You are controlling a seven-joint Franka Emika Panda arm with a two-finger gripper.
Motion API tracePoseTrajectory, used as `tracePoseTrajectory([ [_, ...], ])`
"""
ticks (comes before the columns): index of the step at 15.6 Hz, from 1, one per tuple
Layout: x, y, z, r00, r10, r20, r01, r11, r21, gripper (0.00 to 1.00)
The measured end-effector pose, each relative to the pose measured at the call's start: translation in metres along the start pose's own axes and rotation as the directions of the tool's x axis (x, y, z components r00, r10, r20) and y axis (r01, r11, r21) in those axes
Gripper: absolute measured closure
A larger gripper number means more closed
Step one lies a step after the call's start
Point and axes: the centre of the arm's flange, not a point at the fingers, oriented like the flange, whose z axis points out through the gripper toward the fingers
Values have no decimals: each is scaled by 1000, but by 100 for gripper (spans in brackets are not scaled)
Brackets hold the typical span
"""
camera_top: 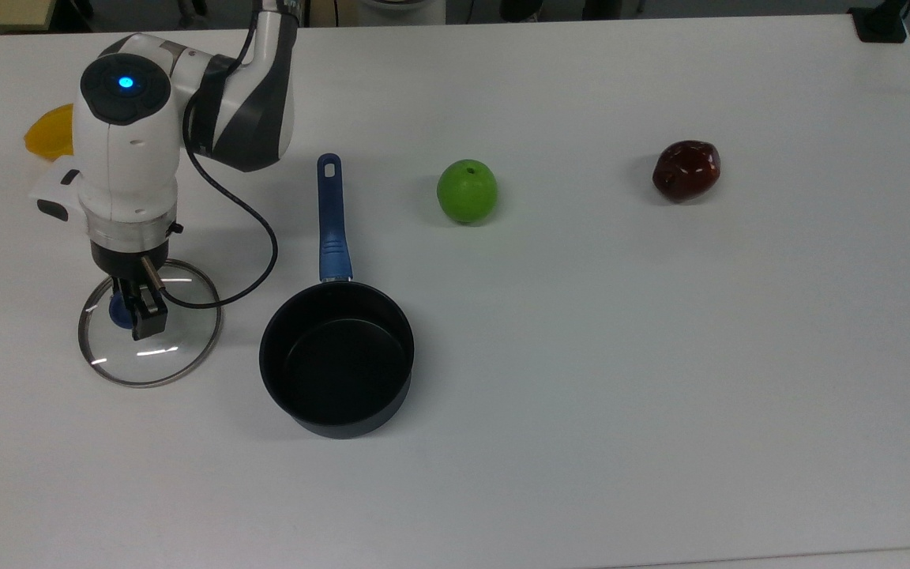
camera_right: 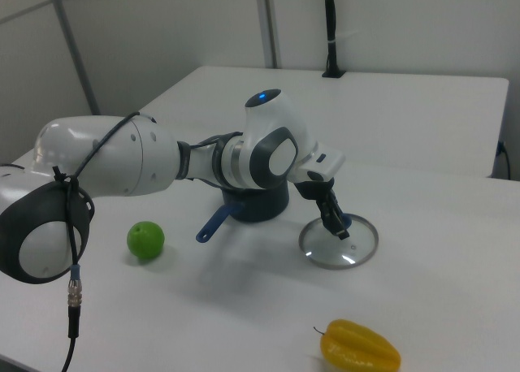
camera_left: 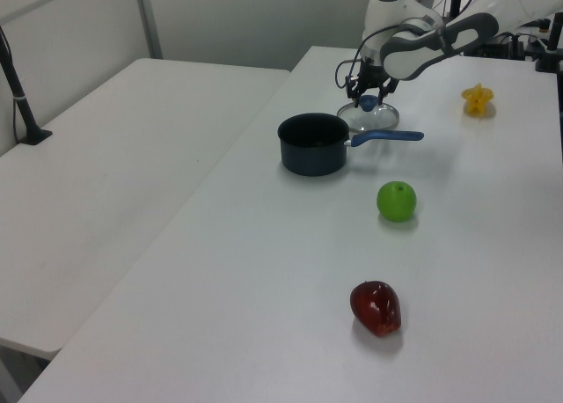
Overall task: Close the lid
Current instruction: 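Close the gripper on the blue knob and lift the lid, then carry the glass lid over the black saucepan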
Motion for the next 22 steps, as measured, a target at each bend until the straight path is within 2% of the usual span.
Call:
tracePoseTrajectory([
  [4, 3, -1, -4, 1000, 2, -8, -2, 1000, 7, 39],
  [13, 16, 0, -25, 999, 11, -34, -10, 1000, 27, 39],
  [16, 28, 3, -51, 998, 38, -53, -35, 998, 58, 39],
  [22, 37, 14, -94, 998, 64, 26, -65, 997, 48, 39],
])
